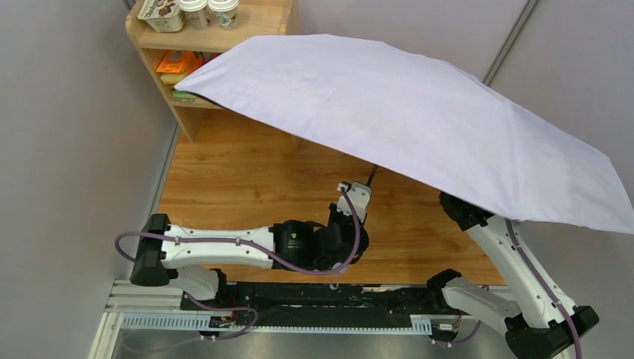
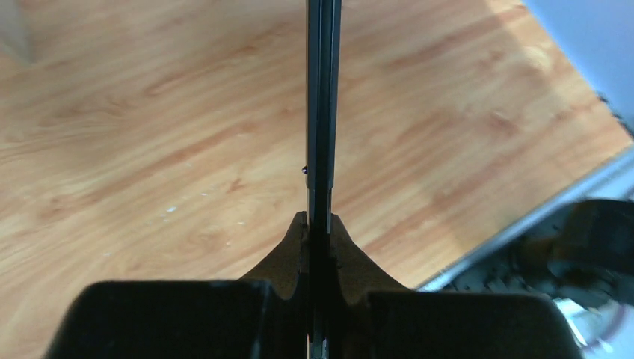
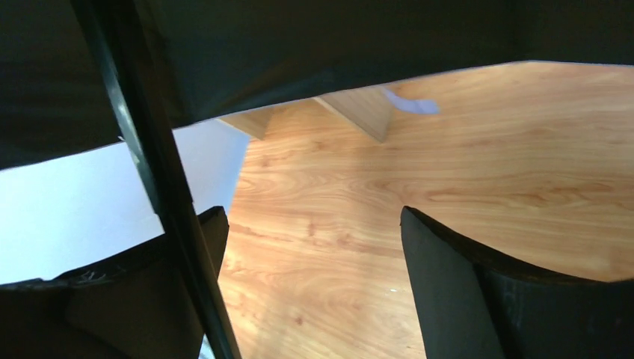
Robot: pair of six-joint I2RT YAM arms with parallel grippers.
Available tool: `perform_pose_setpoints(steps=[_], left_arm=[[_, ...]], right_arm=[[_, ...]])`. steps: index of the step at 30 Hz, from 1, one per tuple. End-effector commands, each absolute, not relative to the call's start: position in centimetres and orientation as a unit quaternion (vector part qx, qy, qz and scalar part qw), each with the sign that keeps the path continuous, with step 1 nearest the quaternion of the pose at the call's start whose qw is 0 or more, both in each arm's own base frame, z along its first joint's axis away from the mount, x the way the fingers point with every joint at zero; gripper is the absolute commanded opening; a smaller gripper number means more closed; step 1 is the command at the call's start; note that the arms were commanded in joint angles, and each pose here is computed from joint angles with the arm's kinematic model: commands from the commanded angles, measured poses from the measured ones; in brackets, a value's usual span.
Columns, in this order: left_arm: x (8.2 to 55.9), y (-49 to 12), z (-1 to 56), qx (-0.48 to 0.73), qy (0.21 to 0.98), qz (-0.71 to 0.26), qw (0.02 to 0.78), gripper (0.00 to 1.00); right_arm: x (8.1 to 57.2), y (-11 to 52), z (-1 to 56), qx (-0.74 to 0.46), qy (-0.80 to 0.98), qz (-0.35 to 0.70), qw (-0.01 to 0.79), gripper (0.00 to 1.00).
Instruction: Put away the umbrella
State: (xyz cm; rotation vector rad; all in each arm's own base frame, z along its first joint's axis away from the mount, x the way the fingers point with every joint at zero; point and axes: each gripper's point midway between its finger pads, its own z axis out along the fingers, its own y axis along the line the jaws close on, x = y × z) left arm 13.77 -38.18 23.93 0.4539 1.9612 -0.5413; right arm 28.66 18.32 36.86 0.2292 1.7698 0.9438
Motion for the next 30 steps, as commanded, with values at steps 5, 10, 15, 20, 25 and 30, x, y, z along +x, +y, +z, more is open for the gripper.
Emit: perform_pose_setpoints(steps=[5, 10, 15, 20, 25, 30], left_arm=[[16.1, -35.3, 25.6, 0.129, 0.799, -0.061, 0.584, 0.0], [16.3, -35.5, 26.2, 0.124, 0.798, -0.054, 0.587, 0.0], [16.1, -35.4, 25.5, 0.126, 0.803, -0.051, 0.58, 0.0], [15.9, -35.6, 24.8, 0.135, 0.809, -0.046, 0.571, 0.0], [15.9, -35.6, 24.7, 0.138, 0.81, -0.043, 0.569, 0.0], [15.8, -35.6, 24.1, 0.141, 0.813, -0.04, 0.563, 0.0]], right_arm=[[29.8, 15.7, 38.9, 0.128, 0.735, 0.294, 0.598, 0.86], [29.2, 16.4, 39.4, 0.12, 0.707, 0.312, 0.623, 0.87], [31.1, 13.9, 40.9, 0.188, 0.671, 0.268, 0.665, 0.89], [33.8, 14.8, 43.7, 0.187, 0.668, 0.241, 0.679, 0.82], [35.3, 15.3, 45.6, 0.191, 0.653, 0.236, 0.693, 0.76], [36.0, 14.8, 47.4, 0.219, 0.618, 0.238, 0.716, 0.63]])
